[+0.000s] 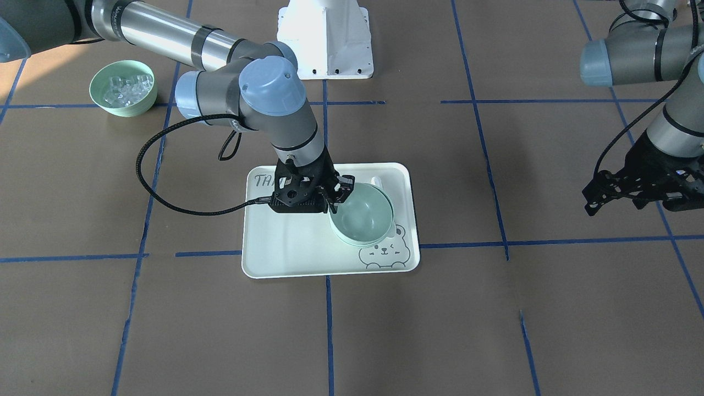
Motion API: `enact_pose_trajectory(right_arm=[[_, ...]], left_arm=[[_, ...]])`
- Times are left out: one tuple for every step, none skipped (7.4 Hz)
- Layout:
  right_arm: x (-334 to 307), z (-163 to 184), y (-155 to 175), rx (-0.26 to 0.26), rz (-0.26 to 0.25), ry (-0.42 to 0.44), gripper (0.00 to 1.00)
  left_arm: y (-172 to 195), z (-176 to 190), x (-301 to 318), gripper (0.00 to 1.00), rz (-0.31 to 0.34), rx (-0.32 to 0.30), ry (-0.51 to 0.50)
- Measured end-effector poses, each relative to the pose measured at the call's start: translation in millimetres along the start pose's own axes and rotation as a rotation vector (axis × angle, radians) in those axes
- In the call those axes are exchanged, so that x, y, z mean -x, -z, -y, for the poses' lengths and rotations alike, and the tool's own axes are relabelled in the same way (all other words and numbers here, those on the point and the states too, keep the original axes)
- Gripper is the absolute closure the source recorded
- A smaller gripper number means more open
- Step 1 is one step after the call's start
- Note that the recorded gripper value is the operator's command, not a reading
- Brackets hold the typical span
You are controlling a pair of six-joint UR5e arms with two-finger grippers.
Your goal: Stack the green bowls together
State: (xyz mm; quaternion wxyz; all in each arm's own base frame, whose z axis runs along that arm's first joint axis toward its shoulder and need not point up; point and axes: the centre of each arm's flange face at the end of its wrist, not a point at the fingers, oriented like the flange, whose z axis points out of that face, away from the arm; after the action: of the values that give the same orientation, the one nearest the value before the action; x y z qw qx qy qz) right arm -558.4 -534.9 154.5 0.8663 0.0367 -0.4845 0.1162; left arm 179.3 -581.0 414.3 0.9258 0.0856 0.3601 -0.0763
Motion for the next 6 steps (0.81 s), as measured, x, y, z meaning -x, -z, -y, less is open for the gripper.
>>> enact_pose_trajectory(right_arm=[[4,0,-1,-0.015,-0.002,-0.022,0.0],[5,2,0,-0.024,-0.002,-0.032,0.0],[6,4,3,-0.028,-0.001,-0.034,0.0],[1,12,11,-0.033,0.001,-0.038,0.0],[-13,24,27,-0.033,-0.011,-0.03,0.0],[-42,36,50,-0.026,-0.056,0.017,0.0]], left_arm=[[-1,0,1,0.0,0.001,0.001,0.001],[-2,0,3,0.0,0.003,0.003,0.002],[-5,-1,6,0.0,0.007,0.006,0.006],[-6,-2,12,0.0,0.009,0.007,0.006],[-4,-2,25,0.0,0.002,0.012,-0.004],[1,-1,44,0.0,-0.013,0.026,-0.029]])
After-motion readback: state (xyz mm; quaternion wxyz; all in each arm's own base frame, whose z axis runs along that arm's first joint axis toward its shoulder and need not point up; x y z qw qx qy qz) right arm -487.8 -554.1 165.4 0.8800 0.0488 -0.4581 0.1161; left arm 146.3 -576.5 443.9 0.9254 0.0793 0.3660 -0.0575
